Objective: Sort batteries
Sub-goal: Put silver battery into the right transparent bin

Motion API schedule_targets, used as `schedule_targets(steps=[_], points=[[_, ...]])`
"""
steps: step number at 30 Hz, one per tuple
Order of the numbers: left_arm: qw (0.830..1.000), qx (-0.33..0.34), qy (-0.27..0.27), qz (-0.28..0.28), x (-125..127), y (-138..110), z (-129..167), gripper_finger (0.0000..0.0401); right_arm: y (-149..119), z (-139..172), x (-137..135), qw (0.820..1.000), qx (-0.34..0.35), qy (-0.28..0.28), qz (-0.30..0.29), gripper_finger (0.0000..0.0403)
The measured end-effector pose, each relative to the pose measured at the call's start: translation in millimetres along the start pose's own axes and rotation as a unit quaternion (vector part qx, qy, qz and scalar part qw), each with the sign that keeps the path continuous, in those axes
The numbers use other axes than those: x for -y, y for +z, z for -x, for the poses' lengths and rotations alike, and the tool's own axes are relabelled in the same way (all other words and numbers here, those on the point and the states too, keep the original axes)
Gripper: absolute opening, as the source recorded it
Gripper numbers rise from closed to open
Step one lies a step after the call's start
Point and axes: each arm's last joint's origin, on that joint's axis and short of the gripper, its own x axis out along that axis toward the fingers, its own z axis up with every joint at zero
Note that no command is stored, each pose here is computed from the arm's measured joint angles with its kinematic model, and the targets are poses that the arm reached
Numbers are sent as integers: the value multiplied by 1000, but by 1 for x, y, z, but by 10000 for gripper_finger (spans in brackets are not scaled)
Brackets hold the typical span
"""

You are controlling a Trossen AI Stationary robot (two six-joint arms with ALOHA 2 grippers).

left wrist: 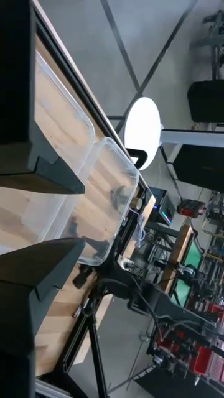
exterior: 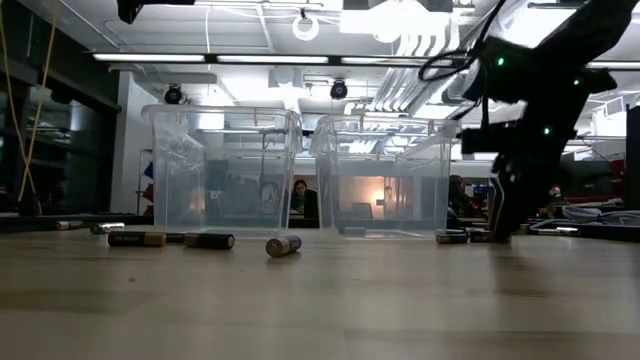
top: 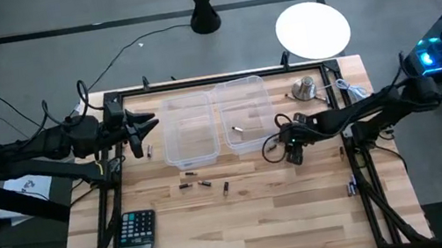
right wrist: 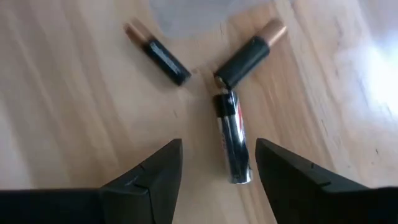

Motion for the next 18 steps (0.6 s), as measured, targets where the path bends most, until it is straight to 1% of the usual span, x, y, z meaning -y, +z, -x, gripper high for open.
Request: schedule_targets(steps=[4,6,8,10,11,12,14,18], points=[[1000,0,0,0,0,0,0,118,0,-11,0,1000,-21,-3,8,190],[1000,0,0,0,0,0,0,118,-1,-13,0,999,-32,3,-8,166],[1000,0,0,0,0,0,0,118,-2,-12,-1,998,-41,12,-37,116],[1000,0,-1,-1,0,0,0,118,-2,-6,-1,997,-42,17,-60,45],[1000,0,-1,0,0,0,0,118,-2,-1,-1,997,-43,17,-66,28],[1000,0,-1,0,0,0,0,118,-4,4,-1,996,-50,15,-74,24],[1000,0,-1,0,0,0,0,118,-9,18,2,994,-70,-5,-86,30],[1000,0,-1,1,0,0,0,118,0,60,9,992,-29,-49,-113,20]])
